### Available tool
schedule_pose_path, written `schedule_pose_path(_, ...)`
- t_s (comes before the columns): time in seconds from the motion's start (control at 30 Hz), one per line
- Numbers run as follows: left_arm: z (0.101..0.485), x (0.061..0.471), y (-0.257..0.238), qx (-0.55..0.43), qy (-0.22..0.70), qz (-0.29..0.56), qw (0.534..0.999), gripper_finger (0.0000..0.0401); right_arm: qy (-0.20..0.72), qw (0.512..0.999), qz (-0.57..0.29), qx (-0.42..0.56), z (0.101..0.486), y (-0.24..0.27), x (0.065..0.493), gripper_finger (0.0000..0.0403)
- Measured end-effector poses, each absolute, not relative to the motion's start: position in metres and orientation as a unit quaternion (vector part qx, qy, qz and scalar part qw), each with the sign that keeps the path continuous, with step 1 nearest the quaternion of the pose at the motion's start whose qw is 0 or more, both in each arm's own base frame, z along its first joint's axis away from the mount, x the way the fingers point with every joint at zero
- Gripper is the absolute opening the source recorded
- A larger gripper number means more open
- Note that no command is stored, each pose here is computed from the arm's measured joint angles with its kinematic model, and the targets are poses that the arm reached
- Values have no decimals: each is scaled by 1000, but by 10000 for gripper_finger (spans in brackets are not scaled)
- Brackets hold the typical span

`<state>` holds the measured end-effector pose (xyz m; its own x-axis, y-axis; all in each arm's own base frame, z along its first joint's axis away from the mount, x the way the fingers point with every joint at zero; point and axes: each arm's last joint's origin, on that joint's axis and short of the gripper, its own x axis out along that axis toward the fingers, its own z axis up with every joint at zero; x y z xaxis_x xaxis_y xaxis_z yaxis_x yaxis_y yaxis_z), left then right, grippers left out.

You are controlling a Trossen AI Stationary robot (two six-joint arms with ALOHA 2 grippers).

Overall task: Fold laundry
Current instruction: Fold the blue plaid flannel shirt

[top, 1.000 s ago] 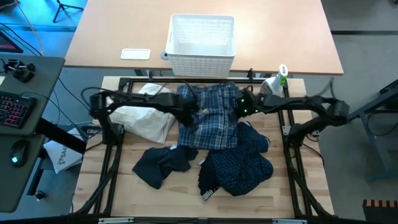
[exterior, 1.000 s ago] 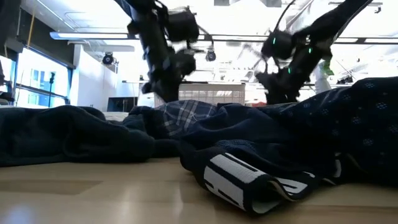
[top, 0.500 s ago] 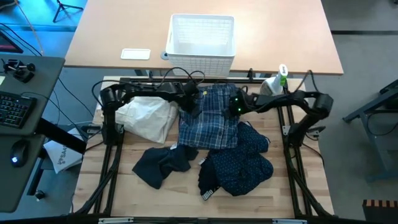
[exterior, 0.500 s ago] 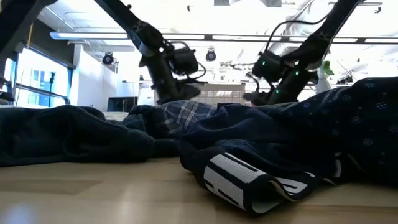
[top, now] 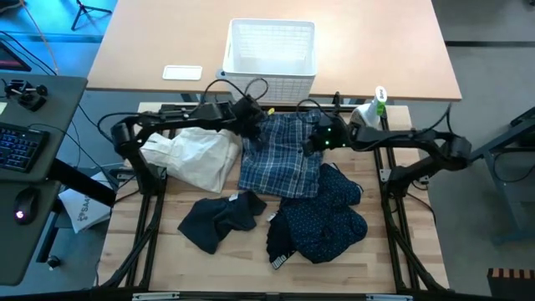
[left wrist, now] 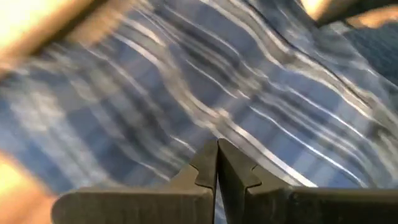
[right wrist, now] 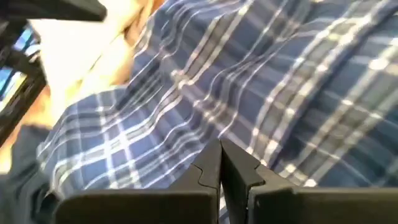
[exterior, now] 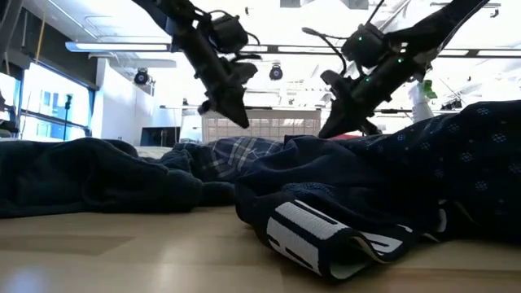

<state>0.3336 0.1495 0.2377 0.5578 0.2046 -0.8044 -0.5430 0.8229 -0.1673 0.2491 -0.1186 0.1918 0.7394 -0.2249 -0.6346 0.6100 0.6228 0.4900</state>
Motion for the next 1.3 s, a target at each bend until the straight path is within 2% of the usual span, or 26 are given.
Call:
schedule_pose_path(0.1, 213, 341, 148, -237, 453, 182, 840, 0, 299, 855, -214, 366, 176, -121, 253, 0)
schedule_pose_path(0.2, 182, 349, 146, -253, 494, 189, 810, 0, 344, 832, -208, 381, 152, -122, 258, 0)
schedule_pose_path(0.3, 165, 360, 142, -175, 498, 247, 813, 0, 385, 805, -220, 395, 128, -119, 262, 0)
schedule_pose_path(0.37, 169, 365, 141, -133, 491, 275, 816, 0, 396, 801, -217, 394, 124, -115, 264, 0)
schedule_pose_path(0.47, 193, 364, 140, -124, 475, 285, 823, 0, 398, 807, -205, 386, 135, -105, 262, 0)
schedule_pose_path(0.57, 218, 354, 138, -122, 463, 302, 825, 0, 357, 834, -201, 369, 165, -99, 258, 0)
schedule_pose_path(0.7, 226, 337, 142, -192, 478, 290, 806, 0, 295, 865, -215, 343, 201, -96, 246, 0)
schedule_pose_path(0.8, 212, 328, 143, -246, 501, 254, 790, 1, 253, 884, -227, 320, 221, -96, 237, 0)
schedule_pose_path(0.87, 199, 324, 138, -247, 515, 233, 787, 7, 237, 890, -230, 316, 228, -95, 234, 0)
schedule_pose_path(1.07, 149, 319, 92, -255, 518, 182, 796, 32, 236, 888, -226, 324, 229, -91, 234, 0)
schedule_pose_path(1.17, 132, 308, 75, -264, 540, 195, 775, 34, 262, 882, -224, 320, 220, -89, 238, 0)
schedule_pose_path(1.3, 135, 300, 72, -269, 548, 220, 761, 27, 301, 876, -219, 306, 205, -89, 243, 0)
